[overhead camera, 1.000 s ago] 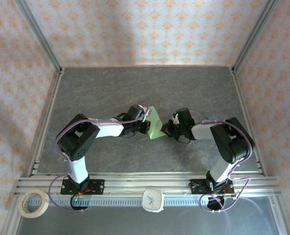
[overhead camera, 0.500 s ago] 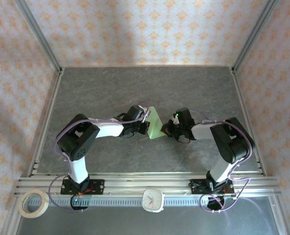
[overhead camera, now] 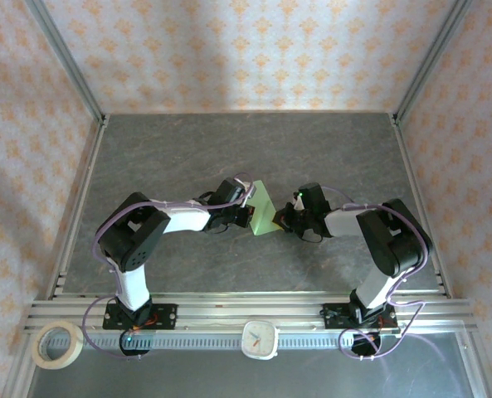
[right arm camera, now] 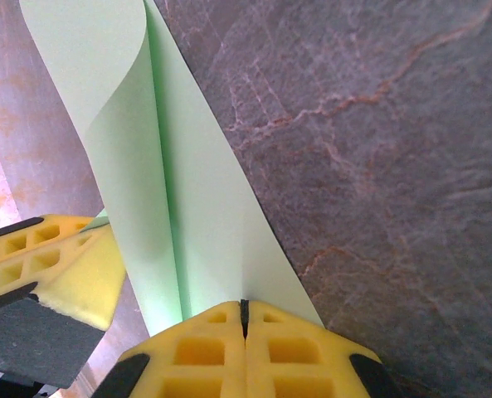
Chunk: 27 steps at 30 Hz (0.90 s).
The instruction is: Fold a paper plane with a square sheet of paper (pick it up from the middle)
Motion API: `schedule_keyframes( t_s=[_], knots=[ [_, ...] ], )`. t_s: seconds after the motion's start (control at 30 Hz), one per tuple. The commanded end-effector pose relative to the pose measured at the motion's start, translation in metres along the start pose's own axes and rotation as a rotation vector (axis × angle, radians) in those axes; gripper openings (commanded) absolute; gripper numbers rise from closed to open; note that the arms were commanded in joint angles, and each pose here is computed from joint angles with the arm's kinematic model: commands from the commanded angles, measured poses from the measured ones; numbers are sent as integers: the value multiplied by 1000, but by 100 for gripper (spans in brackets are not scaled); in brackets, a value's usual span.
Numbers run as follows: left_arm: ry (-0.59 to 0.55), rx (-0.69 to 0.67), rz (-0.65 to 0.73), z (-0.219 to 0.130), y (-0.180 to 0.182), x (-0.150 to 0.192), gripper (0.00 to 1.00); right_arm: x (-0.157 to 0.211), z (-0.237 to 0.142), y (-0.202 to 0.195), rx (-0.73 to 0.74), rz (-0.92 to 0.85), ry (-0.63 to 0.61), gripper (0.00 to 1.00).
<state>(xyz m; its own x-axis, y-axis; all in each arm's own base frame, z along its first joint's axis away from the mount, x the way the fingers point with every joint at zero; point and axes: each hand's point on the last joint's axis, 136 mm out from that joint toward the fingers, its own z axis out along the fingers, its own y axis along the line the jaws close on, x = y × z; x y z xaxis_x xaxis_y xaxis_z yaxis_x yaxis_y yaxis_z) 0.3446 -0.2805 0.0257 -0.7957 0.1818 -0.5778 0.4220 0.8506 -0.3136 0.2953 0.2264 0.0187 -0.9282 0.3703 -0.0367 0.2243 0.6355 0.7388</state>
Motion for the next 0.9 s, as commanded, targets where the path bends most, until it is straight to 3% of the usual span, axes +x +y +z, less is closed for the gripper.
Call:
schedule_keyframes(
  t_s=[0.0,0.57,0.87],
  knots=[
    [-41,-18,22,3,5,-11,0,10,3,-44,164,53,11,0],
    [-7,-45,21,6,13,3,0,11,4,-43,159,50,17,0],
    [30,-21,20,13,12,16,0,1,0,-6,44,30,10,0]
  ],
)
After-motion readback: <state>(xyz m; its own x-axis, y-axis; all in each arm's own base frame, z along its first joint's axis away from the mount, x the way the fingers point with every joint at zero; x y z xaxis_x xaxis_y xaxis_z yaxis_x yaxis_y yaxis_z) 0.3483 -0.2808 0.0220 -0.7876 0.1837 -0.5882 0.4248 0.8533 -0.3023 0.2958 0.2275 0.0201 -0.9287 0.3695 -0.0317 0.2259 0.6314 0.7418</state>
